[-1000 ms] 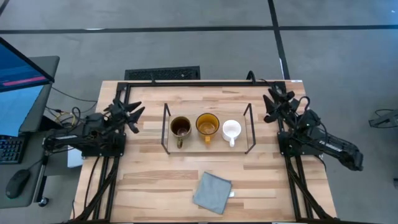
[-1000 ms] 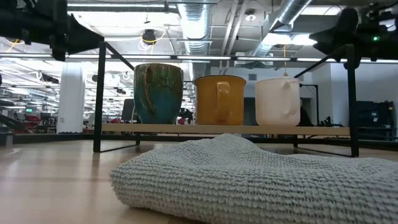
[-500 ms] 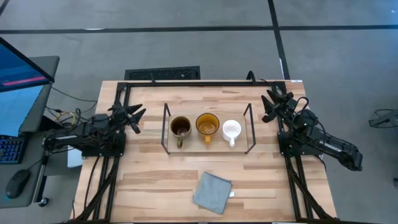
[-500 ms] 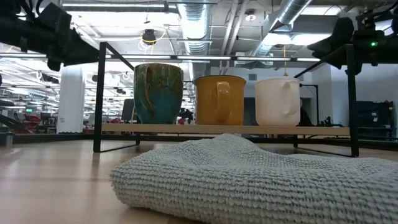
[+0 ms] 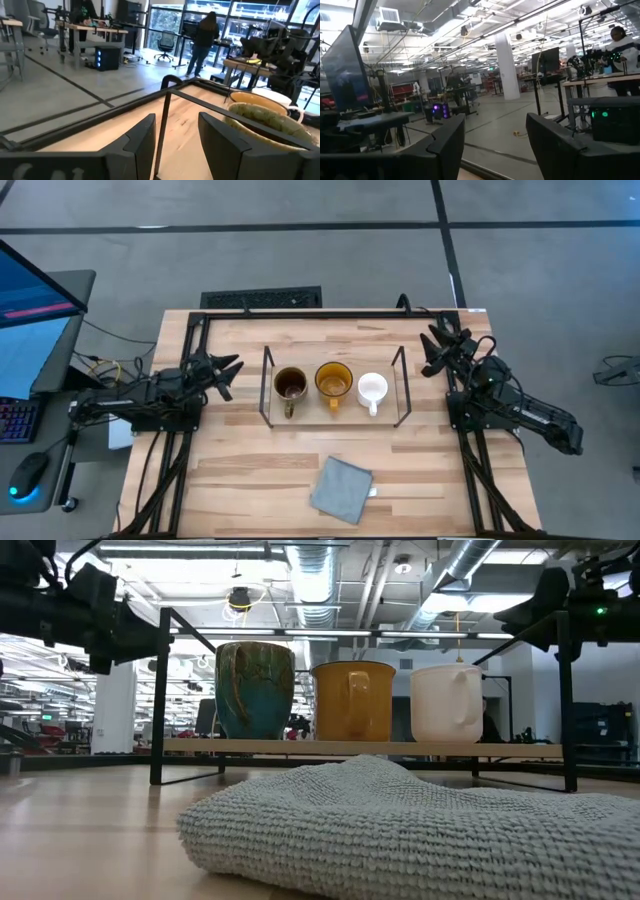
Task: Stack small to large cups/mugs on shelf
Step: Return to Home Position
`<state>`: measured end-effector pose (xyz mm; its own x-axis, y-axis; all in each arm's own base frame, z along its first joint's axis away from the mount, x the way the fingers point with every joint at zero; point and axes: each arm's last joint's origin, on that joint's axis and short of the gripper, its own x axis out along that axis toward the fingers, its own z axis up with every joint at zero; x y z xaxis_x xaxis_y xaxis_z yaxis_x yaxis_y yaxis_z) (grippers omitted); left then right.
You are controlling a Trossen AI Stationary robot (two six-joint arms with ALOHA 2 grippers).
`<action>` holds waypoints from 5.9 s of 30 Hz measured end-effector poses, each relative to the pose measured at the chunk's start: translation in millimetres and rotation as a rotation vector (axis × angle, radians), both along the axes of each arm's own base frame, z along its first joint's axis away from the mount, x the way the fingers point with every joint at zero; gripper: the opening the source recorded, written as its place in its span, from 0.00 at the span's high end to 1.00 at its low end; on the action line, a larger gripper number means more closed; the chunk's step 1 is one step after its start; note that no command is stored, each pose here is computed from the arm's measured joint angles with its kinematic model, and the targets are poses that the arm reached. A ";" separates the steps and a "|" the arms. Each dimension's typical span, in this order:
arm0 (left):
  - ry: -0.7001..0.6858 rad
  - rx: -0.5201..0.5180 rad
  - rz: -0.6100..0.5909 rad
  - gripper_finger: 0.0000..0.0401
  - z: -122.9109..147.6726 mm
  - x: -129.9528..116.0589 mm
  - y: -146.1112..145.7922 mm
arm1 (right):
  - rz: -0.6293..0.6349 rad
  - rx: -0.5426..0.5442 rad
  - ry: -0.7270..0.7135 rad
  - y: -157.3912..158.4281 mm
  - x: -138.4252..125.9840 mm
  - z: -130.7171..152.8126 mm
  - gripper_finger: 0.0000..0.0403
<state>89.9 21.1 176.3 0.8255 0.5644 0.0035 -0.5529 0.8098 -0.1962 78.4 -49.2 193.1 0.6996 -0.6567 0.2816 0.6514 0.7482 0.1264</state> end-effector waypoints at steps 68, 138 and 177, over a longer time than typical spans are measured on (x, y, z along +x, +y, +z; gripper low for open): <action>0.182 0.229 0.070 0.65 -1.6 -0.9 1.7 | -0.070 0.043 0.279 -3.1 2.7 -22.5 0.42; 0.179 0.226 0.069 0.65 -1.6 -0.9 1.7 | -0.070 0.043 0.279 -3.1 2.7 -22.5 0.42; 0.179 0.226 0.069 0.65 -1.6 -0.9 1.7 | -0.070 0.043 0.279 -3.1 2.8 -22.5 0.42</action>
